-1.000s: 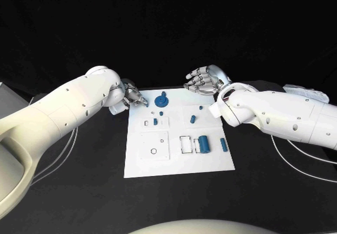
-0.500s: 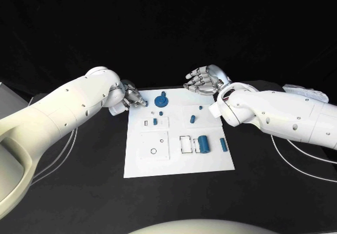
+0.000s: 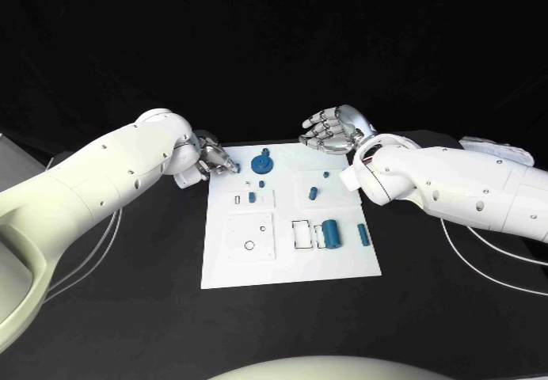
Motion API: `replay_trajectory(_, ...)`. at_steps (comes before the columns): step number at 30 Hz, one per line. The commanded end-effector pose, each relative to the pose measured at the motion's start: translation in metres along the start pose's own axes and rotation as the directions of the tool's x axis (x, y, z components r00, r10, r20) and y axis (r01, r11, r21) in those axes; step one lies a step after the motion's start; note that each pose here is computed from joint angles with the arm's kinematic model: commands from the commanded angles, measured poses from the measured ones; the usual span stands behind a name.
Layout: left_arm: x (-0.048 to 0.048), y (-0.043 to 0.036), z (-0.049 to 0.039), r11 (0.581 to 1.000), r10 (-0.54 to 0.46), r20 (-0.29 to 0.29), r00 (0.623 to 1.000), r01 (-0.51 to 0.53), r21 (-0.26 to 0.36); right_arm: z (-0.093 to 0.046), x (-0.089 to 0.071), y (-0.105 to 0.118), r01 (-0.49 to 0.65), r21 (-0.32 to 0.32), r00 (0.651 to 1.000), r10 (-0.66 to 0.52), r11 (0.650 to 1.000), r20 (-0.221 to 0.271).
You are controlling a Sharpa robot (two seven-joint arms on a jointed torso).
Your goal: Assemble the parts on the task board
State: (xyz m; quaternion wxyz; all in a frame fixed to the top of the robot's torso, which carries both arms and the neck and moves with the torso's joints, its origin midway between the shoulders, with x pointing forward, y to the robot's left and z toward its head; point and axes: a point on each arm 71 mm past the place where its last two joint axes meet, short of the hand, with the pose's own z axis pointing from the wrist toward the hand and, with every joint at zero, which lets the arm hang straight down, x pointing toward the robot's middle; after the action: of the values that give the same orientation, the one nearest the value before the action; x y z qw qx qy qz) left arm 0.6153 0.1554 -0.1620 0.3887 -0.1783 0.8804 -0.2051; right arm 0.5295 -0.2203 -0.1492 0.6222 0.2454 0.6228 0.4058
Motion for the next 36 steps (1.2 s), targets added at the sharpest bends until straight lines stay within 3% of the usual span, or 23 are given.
replay_trajectory(1, 0.0015, -0.001, -0.0009, 1.0, 0.001, -0.02, 1.0, -0.001, 0.014, 0.0001, -0.0001, 0.0009, 0.004, -0.012, 1.0, -0.004, 1.0, -0.009)
replay_trajectory(11, 0.0001, 0.0008, -0.0024, 1.0, 0.003, -0.009, 1.0, -0.003, 0.001, 0.0001, -0.0007, 0.0004, 0.004, -0.011, 1.0, -0.004, 1.0, -0.008)
replay_trajectory(36, -0.0054, -0.002, -0.0018, 1.0, -0.019, 0.087, 0.996, 0.02, -0.007, 0.0008, 0.0006, 0.0011, 0.004, -0.014, 1.0, -0.004, 1.0, -0.01)
